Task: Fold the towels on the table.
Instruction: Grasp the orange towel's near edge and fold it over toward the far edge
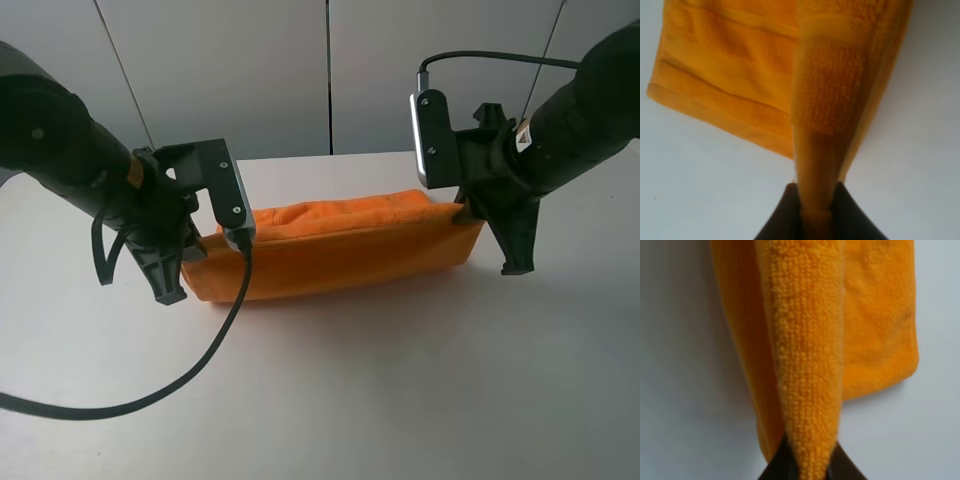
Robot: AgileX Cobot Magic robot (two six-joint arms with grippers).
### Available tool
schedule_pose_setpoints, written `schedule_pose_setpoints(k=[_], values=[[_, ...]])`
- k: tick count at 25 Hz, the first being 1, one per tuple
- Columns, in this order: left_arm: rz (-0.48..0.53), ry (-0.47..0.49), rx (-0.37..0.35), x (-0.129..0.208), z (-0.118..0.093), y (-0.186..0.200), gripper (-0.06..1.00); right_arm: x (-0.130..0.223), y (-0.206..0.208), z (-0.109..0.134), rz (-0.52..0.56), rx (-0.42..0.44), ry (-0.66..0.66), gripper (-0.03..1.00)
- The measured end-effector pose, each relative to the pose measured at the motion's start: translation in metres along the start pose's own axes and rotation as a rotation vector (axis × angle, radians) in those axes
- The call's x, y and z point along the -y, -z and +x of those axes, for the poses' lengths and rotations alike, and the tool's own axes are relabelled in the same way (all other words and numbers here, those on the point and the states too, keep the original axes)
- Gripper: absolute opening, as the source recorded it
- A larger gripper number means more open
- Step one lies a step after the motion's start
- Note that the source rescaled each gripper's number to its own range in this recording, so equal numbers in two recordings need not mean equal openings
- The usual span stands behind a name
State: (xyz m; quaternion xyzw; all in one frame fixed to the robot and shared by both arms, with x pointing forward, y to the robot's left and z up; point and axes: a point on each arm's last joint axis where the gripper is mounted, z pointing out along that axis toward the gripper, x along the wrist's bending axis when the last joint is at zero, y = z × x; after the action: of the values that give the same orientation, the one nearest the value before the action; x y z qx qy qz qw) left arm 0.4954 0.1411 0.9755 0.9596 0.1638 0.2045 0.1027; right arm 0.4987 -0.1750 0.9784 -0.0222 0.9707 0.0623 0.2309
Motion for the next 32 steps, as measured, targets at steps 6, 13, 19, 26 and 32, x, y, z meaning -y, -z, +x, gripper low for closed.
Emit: schedule_pose_setpoints(k=[6, 13, 19, 26, 32], values=[[-0.013, 0.005, -0.105, -0.001, 0.010, 0.001, 0.00, -0.007, -0.022, -0.015, 0.024, -0.032, 0.011, 0.00], [-0.034, 0.100, -0.153, 0.013, 0.033, -0.008, 0.00, -0.016, -0.039, -0.032, 0.027, -0.024, 0.022, 0.00], [-0.082, 0.126, -0.184, 0.019, 0.047, -0.017, 0.00, -0.009, -0.052, -0.045, 0.026, -0.005, -0.020, 0.00], [-0.074, 0.106, -0.166, 0.015, 0.053, -0.047, 0.00, -0.002, -0.062, -0.048, 0.026, -0.002, -0.055, 0.00], [-0.061, 0.083, -0.159, 0.013, 0.060, -0.069, 0.00, 0.002, -0.077, -0.046, 0.032, -0.020, -0.069, 0.00]])
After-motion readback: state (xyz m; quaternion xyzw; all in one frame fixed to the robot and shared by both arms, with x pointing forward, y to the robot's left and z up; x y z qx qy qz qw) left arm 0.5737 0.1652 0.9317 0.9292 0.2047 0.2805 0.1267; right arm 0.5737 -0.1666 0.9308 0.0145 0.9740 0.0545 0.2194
